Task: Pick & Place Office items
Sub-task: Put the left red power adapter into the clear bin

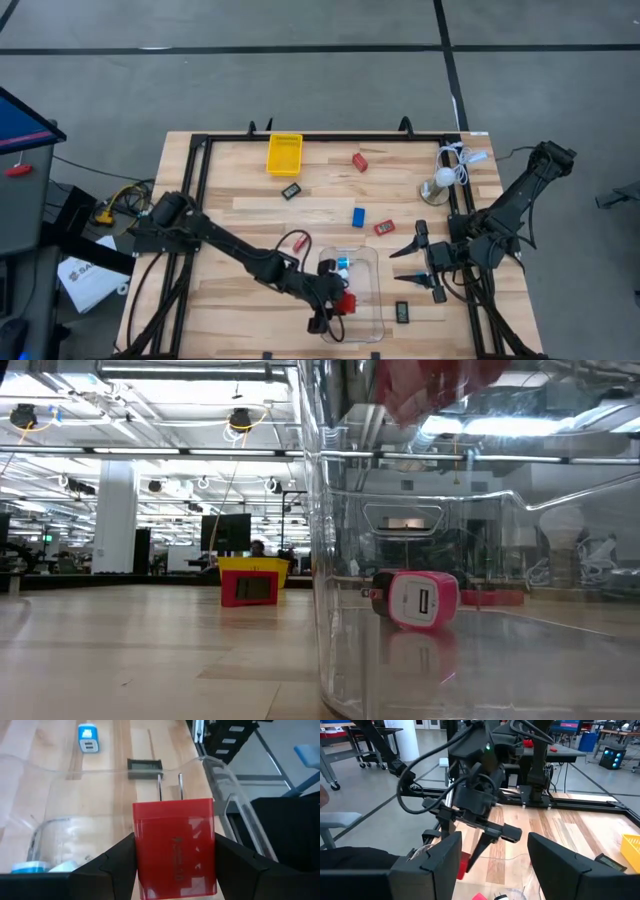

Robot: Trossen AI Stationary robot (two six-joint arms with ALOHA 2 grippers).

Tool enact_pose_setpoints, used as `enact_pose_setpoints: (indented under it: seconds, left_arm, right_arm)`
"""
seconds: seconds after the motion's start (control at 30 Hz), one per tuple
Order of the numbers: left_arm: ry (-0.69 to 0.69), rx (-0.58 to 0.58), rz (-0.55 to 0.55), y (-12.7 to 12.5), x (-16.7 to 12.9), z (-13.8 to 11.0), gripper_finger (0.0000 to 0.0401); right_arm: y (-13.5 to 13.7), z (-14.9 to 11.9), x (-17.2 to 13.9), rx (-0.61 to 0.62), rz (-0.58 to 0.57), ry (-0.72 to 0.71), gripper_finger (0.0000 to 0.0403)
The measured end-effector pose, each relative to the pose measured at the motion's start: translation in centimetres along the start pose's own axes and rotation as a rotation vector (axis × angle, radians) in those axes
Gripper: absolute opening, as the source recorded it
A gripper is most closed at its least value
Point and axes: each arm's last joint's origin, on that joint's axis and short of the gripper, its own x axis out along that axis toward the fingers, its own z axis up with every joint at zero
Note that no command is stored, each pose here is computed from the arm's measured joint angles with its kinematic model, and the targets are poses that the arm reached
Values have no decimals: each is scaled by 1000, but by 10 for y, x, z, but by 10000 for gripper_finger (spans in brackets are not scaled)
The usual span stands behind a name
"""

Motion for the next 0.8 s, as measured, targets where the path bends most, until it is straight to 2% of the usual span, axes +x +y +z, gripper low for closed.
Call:
enact_pose_setpoints:
  seconds: [0.27, 0.47, 0.8]
  left_arm:
    - [5, -18, 14, -9, -1, 1, 210]
    - [33, -56, 91, 2, 4, -2, 210]
    - [60, -77, 114, 10, 17, -10, 210]
  right_arm:
    - [0, 0, 0, 0, 0, 0, 221]
    - [0, 0, 0, 0, 0, -1, 221]
    - [0, 0, 0, 1, 0, 0, 221]
